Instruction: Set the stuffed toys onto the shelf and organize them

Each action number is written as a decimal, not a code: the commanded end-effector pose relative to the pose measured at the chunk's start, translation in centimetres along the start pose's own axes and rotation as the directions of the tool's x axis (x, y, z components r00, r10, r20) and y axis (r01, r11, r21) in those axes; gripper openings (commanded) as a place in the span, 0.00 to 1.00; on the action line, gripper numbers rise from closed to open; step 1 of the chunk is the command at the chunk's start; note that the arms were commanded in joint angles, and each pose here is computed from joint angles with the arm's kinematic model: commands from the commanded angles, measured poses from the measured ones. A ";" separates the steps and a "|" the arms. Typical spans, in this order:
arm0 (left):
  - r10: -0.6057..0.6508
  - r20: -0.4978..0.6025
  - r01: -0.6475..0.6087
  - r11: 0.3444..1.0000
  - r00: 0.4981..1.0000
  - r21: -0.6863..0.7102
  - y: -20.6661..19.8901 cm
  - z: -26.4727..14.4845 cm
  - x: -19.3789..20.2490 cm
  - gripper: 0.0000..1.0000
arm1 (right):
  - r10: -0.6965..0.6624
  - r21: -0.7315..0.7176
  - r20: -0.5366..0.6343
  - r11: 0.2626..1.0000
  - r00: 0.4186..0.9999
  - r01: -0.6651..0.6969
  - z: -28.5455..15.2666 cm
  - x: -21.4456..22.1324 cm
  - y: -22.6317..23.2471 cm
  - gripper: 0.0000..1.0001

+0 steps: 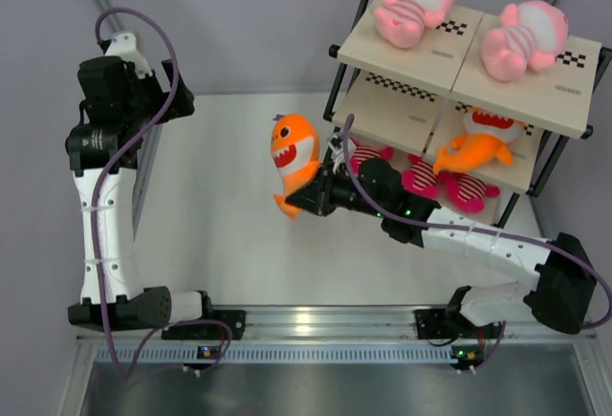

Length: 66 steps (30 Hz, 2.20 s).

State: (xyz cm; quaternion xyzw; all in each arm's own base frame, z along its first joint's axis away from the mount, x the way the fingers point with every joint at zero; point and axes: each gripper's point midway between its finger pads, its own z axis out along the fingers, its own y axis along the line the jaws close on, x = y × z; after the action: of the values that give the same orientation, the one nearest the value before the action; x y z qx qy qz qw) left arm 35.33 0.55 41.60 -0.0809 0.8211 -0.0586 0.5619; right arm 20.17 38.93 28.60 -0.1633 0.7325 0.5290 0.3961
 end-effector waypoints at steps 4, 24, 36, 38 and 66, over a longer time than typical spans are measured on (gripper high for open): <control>0.071 0.002 -0.071 0.997 0.997 0.011 0.3 -0.1 0.6 0.99 | 0.230 -0.004 0.074 0.973 0.970 -0.230 -3.8 -2.0 -0.6 0.00; 0.079 -0.002 -0.079 0.992 0.997 0.096 -1.2 -1.1 1.4 0.99 | 0.321 0.095 0.476 0.907 0.819 -0.411 -11.5 -13.7 -10.4 0.00; 0.089 0.030 -0.091 0.991 0.996 0.093 -1.2 -2.1 0.6 0.99 | 0.298 0.093 0.608 0.894 0.736 -0.438 -10.8 -18.6 -13.3 0.09; 0.092 0.032 -0.095 0.991 0.995 0.092 -1.2 -2.2 0.6 0.99 | 0.295 0.081 0.607 0.901 0.738 -0.426 -10.5 -19.5 -12.8 0.09; 0.756 0.634 -0.942 -0.071 0.164 0.328 -25.1 -4.5 11.6 0.98 | 0.309 0.071 0.404 0.928 0.861 -0.367 -13.2 -15.0 -4.8 0.00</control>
State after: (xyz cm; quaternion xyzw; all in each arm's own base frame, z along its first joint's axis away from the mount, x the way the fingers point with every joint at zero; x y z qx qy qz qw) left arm 27.27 -25.16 31.35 0.6197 0.6352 -0.0326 0.4597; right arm 30.05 21.92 33.48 0.1596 0.7197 0.5242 0.4263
